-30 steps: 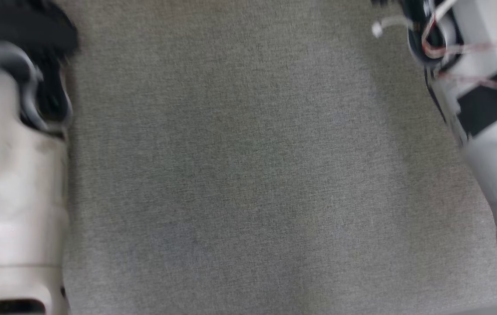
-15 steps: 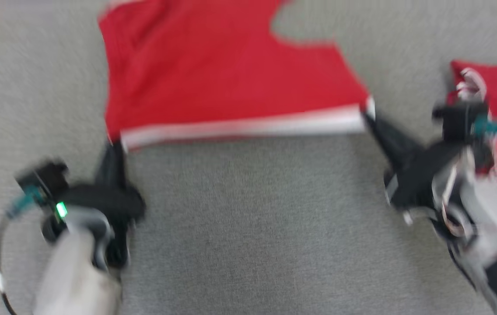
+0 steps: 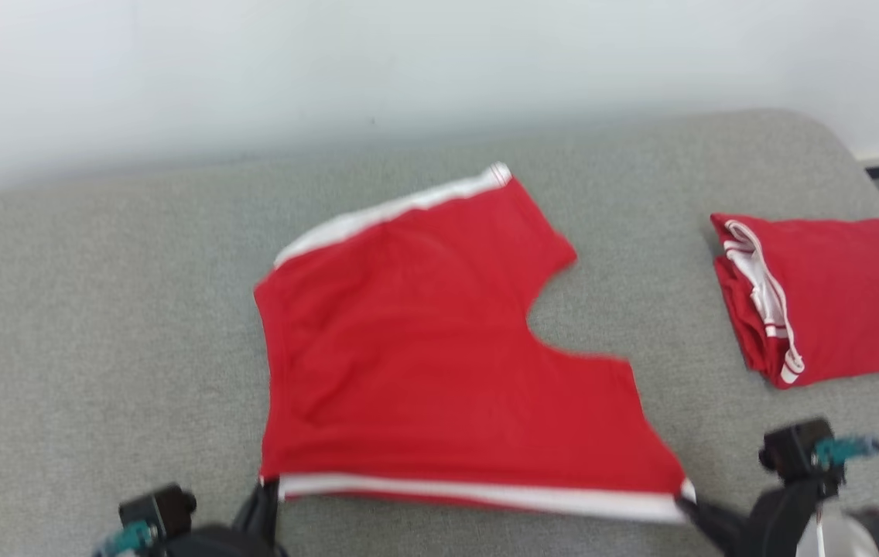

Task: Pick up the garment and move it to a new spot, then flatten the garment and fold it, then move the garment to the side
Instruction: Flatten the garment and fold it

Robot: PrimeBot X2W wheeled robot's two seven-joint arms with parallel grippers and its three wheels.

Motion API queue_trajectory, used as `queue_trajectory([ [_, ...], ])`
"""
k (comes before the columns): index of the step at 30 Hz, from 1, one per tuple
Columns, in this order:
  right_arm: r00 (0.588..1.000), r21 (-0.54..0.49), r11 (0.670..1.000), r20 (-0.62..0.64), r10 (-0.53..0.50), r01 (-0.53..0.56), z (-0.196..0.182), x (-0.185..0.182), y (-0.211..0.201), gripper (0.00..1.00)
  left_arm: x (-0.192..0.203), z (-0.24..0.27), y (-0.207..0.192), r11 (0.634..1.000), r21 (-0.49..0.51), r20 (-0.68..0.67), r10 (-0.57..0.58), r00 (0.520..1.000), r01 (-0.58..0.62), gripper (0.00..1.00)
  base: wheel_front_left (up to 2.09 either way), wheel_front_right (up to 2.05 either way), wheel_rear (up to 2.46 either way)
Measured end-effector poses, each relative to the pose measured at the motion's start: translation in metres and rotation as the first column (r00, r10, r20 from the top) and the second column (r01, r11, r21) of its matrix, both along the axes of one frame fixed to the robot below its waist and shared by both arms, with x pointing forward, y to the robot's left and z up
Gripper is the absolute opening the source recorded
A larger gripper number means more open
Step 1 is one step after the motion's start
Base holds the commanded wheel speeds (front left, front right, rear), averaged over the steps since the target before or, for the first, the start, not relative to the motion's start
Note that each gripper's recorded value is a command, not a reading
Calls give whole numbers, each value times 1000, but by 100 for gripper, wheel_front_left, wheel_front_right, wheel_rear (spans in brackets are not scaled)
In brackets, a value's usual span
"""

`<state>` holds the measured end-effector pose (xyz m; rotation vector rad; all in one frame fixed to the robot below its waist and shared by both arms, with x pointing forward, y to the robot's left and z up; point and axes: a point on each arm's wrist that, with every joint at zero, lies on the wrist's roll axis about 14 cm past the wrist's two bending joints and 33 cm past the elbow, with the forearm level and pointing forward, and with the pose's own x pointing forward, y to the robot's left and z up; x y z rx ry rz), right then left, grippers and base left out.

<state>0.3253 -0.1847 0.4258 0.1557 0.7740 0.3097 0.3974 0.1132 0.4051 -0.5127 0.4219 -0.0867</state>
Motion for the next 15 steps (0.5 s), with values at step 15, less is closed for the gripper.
queue_trajectory([
  [15, 995, -51, 998, -93, -33, 29, 18, -56, 3, 0, -68, 4, -1, 997, 28, -100, -67, 993, 70, 0, 0, 0, 0],
])
